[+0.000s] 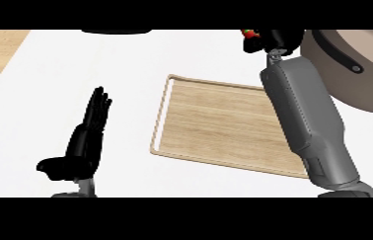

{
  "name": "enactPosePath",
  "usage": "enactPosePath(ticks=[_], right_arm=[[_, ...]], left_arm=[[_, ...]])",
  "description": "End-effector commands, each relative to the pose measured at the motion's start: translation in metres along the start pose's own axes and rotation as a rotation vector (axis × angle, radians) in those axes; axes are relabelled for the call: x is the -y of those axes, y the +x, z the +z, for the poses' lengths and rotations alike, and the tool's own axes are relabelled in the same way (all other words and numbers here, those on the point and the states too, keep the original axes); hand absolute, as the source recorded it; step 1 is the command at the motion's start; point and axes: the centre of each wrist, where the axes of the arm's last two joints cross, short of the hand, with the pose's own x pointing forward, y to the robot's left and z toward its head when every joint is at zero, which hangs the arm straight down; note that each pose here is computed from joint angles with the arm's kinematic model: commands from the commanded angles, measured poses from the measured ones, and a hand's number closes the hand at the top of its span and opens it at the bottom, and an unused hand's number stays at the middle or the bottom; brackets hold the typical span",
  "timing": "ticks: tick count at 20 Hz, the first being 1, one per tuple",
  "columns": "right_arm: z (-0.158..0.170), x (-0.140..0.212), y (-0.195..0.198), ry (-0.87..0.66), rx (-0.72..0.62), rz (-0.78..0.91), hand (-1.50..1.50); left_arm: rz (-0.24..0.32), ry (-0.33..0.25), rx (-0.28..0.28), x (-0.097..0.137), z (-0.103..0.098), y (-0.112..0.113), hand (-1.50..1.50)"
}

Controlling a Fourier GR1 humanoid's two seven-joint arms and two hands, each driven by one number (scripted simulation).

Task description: Pick the tomato from the tray and place it in the pot

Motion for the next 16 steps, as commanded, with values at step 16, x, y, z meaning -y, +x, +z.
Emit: enactPosePath(ticks=[16], right_arm=[[-0.069,0.038,-0.163,-0.109,-0.279,0.066,1.5]], left_arm=[[0.002,0.026,0.019,-0.03,-0.018,0.003,0.0]])
